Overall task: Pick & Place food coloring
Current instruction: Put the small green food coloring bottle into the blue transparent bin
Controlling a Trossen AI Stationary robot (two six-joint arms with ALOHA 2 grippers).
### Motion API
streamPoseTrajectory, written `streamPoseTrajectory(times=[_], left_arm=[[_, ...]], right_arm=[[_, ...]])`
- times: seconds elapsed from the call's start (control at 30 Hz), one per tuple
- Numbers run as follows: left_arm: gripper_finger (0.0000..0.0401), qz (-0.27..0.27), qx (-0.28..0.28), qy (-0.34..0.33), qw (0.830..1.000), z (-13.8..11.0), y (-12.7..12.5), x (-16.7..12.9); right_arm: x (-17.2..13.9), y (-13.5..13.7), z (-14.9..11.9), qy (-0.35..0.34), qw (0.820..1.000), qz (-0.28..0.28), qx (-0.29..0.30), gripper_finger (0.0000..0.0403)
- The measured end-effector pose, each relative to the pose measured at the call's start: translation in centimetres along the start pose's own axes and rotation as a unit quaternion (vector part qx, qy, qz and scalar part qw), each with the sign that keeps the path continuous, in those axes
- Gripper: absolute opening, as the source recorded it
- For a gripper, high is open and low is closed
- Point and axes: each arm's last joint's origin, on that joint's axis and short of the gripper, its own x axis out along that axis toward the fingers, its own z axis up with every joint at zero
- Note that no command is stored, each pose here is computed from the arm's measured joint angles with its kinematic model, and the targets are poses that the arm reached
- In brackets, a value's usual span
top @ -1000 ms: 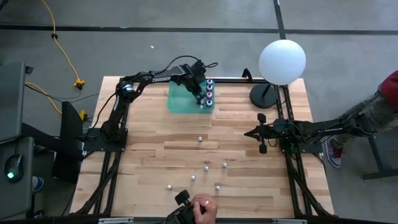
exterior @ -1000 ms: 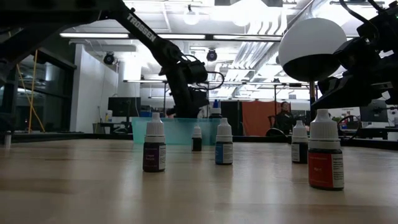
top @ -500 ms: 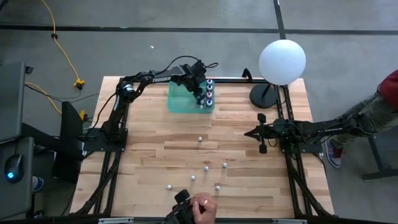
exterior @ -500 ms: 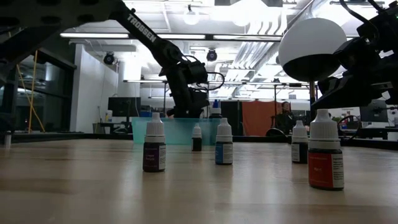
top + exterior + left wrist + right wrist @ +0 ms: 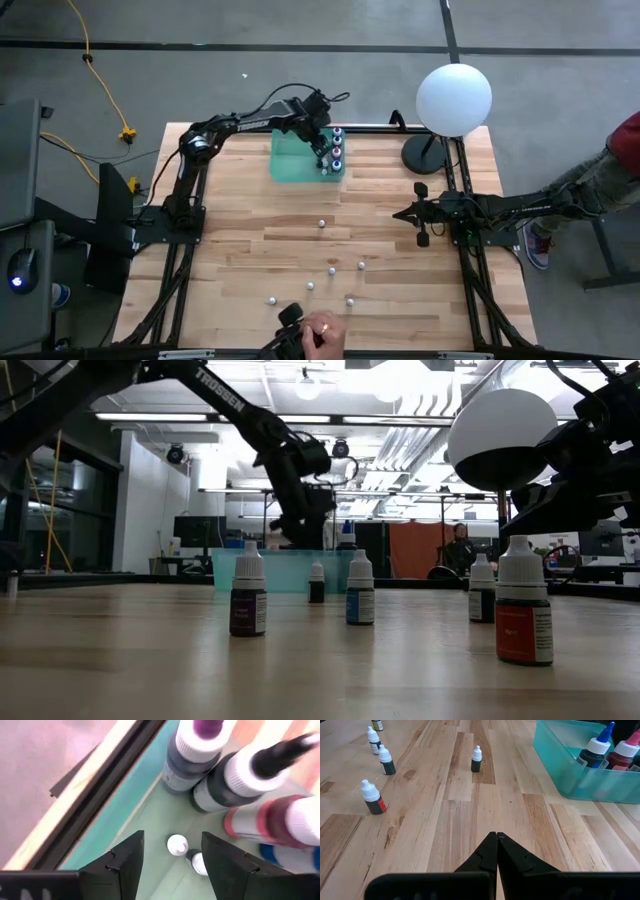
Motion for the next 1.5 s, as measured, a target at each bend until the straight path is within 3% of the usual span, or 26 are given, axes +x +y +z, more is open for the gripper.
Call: streamPoseTrajectory(times=[0.2,0.47,0.63,0.77,1.27,1.5], left_arm=[[0.0191,0.001,-0.002,-0.03,1.0,0.7,0.1,-3.7],[0.0191,-0.018,0.004,-0.094,0.995,1.2,-0.3,-11.4],[0.0191,-0.072,0.055,-0.117,0.989,0.6,-2.2,-15.7],[0.0191,-0.116,0.104,-0.111,0.982,-0.2,-4.4,-17.6],[0.0191,-0.201,0.222,-0.005,0.954,-4.3,-14.1,-17.9],[0.0191,-0.196,0.254,0.025,0.947,-7.1,-17.0,-15.5]], right_arm=[[0.0,0.0,0.0,0.0,1.0,0.0,0.0,0.0],[0.0,0.0,0.0,0.0,1.0,0.0,0.0,0.0],[0.0,0.0,0.0,0.0,1.0,0.0,0.0,0.0],[0.0,0.0,0.0,0.0,1.0,0.0,0.0,0.0],[0.0,0.0,0.0,0.0,1.0,0.0,0.0,0.0],[0.0,0.0,0.0,0.0,1.0,0.0,0.0,0.0]])
